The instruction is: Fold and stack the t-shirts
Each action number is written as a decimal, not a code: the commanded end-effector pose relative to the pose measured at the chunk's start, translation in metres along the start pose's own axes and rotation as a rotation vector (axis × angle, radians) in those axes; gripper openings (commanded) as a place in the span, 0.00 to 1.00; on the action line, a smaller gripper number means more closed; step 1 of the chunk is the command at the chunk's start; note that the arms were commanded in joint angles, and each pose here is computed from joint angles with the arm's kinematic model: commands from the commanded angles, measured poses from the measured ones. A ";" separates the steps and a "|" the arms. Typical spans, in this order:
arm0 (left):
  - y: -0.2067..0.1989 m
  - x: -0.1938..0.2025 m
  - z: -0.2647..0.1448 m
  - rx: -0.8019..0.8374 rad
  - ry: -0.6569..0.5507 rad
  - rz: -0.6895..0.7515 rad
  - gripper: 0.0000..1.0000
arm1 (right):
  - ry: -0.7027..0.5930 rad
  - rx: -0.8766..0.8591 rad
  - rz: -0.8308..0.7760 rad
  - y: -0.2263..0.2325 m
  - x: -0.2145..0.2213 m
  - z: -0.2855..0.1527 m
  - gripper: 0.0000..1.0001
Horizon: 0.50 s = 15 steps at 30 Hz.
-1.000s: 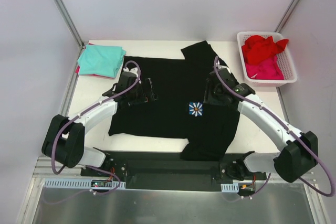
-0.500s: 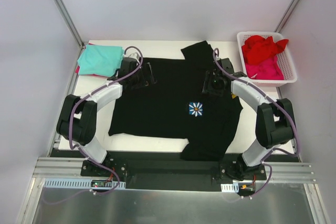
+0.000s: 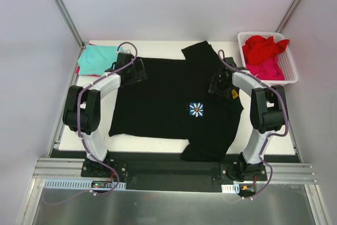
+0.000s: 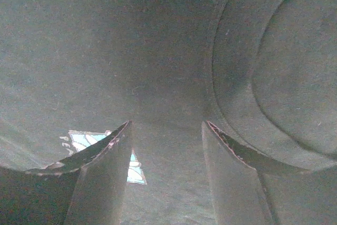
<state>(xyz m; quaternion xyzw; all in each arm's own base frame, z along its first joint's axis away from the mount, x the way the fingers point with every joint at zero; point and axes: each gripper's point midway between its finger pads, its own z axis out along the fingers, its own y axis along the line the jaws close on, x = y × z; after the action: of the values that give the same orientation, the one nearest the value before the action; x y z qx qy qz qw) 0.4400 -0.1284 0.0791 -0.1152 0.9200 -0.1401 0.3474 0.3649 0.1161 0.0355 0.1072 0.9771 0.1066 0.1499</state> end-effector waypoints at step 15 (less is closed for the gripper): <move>0.021 -0.013 0.044 -0.062 0.081 -0.095 0.99 | 0.105 0.143 -0.011 -0.017 -0.029 0.011 0.61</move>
<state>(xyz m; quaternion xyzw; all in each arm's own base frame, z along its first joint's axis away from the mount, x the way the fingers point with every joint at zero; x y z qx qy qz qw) 0.4679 -0.1153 0.0460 -0.1461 0.9322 -0.1256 0.3063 0.3882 0.1067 0.0254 0.1086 0.9868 0.0657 0.1006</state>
